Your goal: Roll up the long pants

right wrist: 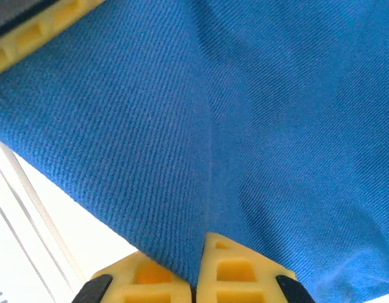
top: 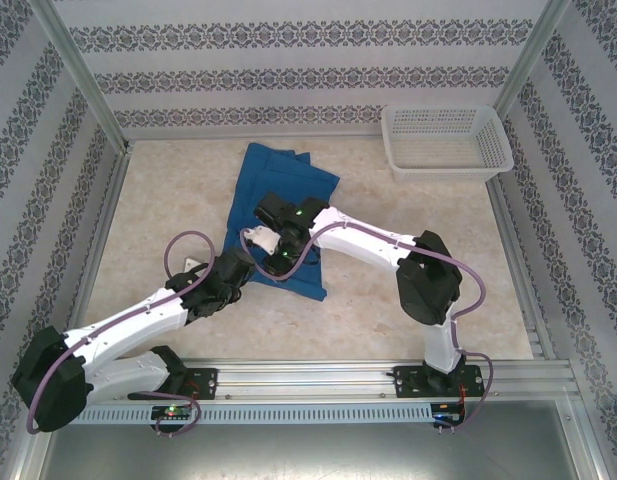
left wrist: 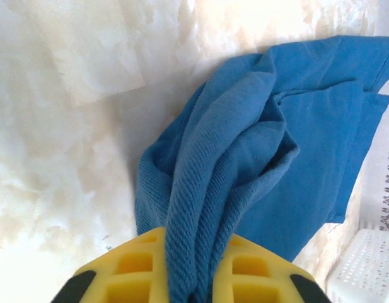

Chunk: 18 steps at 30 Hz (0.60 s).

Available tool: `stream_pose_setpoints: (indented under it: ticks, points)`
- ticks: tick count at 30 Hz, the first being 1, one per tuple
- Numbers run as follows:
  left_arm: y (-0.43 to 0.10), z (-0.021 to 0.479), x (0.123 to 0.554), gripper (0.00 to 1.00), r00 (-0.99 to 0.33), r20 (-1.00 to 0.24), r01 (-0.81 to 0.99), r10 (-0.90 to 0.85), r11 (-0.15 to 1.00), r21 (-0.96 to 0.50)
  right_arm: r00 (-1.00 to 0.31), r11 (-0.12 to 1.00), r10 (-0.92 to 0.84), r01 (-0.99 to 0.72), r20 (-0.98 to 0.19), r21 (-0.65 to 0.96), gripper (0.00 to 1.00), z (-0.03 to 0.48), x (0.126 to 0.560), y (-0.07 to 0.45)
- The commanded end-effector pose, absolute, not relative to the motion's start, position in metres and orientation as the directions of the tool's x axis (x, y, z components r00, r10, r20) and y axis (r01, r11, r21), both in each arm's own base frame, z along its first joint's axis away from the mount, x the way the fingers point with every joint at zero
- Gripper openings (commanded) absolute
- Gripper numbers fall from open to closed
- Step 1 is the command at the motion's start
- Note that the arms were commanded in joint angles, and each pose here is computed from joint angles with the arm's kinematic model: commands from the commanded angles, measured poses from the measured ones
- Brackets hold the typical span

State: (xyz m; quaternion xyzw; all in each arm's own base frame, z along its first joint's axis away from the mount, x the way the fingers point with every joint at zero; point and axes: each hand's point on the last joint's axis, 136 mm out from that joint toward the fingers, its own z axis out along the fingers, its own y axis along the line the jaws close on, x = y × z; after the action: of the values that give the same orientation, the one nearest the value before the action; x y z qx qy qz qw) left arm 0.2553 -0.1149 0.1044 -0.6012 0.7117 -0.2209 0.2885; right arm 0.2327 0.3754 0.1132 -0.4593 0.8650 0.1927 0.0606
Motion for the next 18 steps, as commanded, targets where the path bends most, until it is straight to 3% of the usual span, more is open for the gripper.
stream_pose_setpoints:
  ticks: [1,3,4,7,8,10,18]
  points:
    - [-0.086,0.095,0.247,0.0,-0.067,-0.301,-0.77,-0.951,0.242,-0.591,-0.525,0.427,-0.762,-0.847,-0.378,0.316,0.0,0.155,0.211,0.383]
    - [-0.082,0.096,0.246,0.0,-0.063,-0.321,-0.776,-0.945,0.249,-0.58,-0.523,0.427,-0.765,-0.848,-0.375,0.313,0.0,0.153,0.209,0.382]
    - [-0.079,0.096,0.245,0.0,-0.058,-0.331,-0.778,-0.942,0.25,-0.576,-0.523,0.428,-0.767,-0.849,-0.371,0.311,0.07,0.152,0.207,0.38]
    - [-0.072,0.098,0.243,0.0,-0.045,-0.353,-0.778,-0.934,0.255,-0.574,-0.512,0.44,-0.774,-0.858,-0.371,0.266,0.64,0.152,0.208,0.369]
    - [-0.071,0.099,0.242,0.0,-0.044,-0.356,-0.778,-0.933,0.256,-0.574,-0.507,0.447,-0.777,-0.861,-0.373,0.242,0.74,0.152,0.209,0.364]
    - [-0.07,0.1,0.242,0.0,-0.042,-0.357,-0.779,-0.933,0.254,-0.573,-0.5,0.455,-0.781,-0.866,-0.375,0.207,0.8,0.153,0.208,0.352]
    - [-0.072,0.098,0.243,0.01,-0.051,-0.352,-0.784,-0.935,0.256,-0.565,-0.525,0.514,-0.745,-0.845,-0.412,0.148,0.81,0.137,0.183,0.326]
